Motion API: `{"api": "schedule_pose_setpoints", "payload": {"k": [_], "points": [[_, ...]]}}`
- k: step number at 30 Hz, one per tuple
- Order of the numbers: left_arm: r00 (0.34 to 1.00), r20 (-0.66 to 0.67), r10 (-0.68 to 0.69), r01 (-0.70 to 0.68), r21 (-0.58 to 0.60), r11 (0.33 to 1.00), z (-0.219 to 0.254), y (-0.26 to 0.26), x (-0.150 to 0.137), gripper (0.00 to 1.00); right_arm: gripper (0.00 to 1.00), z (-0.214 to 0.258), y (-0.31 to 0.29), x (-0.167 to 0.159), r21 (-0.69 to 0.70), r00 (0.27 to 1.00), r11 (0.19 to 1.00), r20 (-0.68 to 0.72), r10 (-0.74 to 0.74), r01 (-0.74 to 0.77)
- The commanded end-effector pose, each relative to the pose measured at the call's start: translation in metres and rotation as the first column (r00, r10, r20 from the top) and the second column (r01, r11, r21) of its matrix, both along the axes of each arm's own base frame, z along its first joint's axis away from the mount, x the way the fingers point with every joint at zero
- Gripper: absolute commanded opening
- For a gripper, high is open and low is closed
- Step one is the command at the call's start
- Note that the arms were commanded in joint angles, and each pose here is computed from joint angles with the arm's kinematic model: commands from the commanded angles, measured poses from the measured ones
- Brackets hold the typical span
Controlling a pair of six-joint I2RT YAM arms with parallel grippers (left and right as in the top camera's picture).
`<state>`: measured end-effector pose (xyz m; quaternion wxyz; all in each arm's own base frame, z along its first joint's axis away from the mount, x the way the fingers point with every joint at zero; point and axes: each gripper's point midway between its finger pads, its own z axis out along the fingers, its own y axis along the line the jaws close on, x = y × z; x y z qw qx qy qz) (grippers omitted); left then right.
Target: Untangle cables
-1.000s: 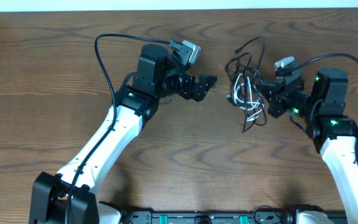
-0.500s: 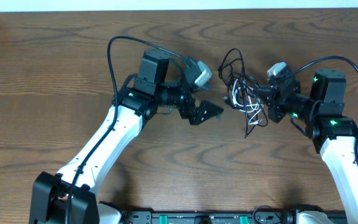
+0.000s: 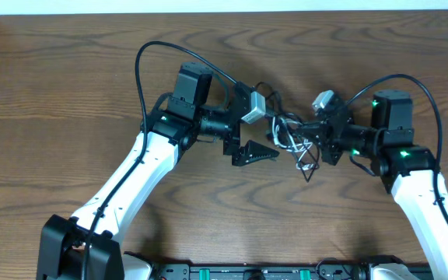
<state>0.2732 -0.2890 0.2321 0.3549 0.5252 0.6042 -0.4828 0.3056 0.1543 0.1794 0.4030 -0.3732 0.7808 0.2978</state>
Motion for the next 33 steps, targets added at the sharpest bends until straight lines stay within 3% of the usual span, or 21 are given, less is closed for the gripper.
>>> {"api": "schedule_pose_setpoints", "payload": {"k": [1,9,16,19,27,32,33], "points": [[0.995,0.063,0.077,-0.082,0.081,0.993,-0.015,0.0,0.016,0.98,0.01,0.008,0.015,-0.009,0.044,0.997,0.996,0.019,0.08,-0.081],[0.969,0.146,0.197,-0.221,0.17,0.96,-0.029,0.008,0.042,0.98,0.01,0.018,0.026,-0.021,0.116,0.987,0.981,0.024,0.156,-0.158],[0.962,0.192,0.196,-0.226,0.154,0.962,-0.024,0.005,0.046,0.99,0.01,0.016,0.033,-0.027,0.105,0.981,0.976,0.027,0.19,-0.192],[0.965,0.193,0.176,-0.206,0.153,0.966,-0.024,-0.001,0.04,0.85,0.01,0.016,0.035,-0.028,0.105,0.98,0.974,0.031,0.198,-0.201],[0.977,0.192,0.092,-0.123,0.154,0.98,-0.024,-0.027,0.014,0.22,0.01,0.016,0.033,-0.02,0.078,0.983,0.981,0.059,0.173,-0.177],[0.977,0.197,0.08,-0.113,0.163,0.98,-0.026,-0.033,0.008,0.19,0.01,0.018,0.033,-0.018,0.074,0.983,0.982,0.077,0.17,-0.175],[0.974,0.205,0.096,-0.133,0.176,0.975,-0.028,-0.031,0.012,0.08,0.01,0.017,0.031,-0.016,0.063,0.984,0.985,0.078,0.158,-0.163]]}}
